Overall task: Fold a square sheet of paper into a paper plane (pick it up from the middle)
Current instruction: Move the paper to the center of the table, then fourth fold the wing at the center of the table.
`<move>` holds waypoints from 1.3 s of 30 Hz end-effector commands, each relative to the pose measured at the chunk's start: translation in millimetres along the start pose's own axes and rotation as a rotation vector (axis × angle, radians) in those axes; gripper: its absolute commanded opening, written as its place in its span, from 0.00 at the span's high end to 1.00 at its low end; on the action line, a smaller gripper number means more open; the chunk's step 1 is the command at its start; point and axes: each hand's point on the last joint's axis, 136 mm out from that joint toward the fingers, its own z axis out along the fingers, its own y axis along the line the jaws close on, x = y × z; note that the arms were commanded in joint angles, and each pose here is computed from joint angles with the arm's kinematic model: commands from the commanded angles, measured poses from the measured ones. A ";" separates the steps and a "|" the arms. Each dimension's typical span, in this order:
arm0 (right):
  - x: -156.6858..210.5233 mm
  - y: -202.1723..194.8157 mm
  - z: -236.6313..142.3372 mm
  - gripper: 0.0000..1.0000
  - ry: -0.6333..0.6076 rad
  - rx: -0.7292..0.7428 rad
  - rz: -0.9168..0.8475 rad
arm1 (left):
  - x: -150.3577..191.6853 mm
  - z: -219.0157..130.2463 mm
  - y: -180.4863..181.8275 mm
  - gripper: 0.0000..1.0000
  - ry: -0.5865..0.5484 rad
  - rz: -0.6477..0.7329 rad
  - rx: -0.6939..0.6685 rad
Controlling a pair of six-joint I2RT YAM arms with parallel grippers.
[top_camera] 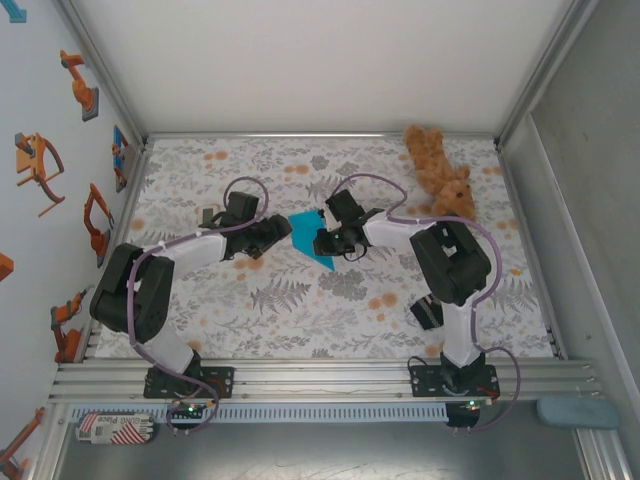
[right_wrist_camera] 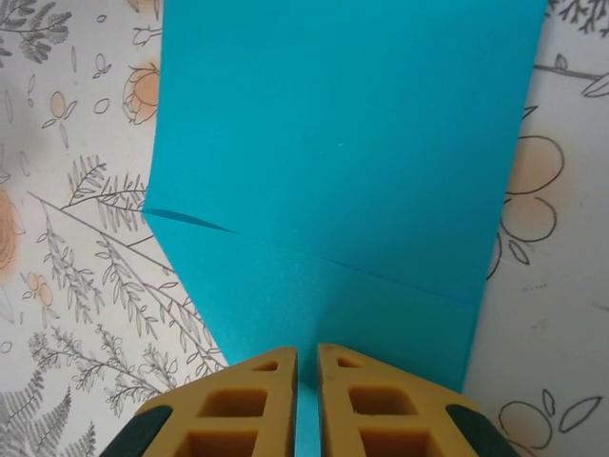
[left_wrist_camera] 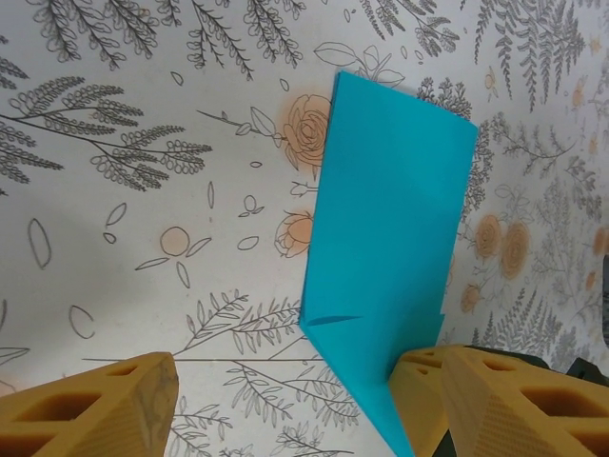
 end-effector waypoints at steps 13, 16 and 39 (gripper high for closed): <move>-1.2 -0.8 -16.5 0.88 -0.042 0.016 0.045 | 17.4 19.3 -27.8 0.33 0.090 -0.134 0.118; 1.5 -10.1 -10.8 0.88 -0.029 0.040 0.067 | 21.4 23.7 -21.7 0.36 0.102 -0.151 0.094; 17.1 -32.9 3.7 0.89 0.025 0.006 0.170 | 29.5 45.8 -22.9 0.64 0.179 -0.162 0.081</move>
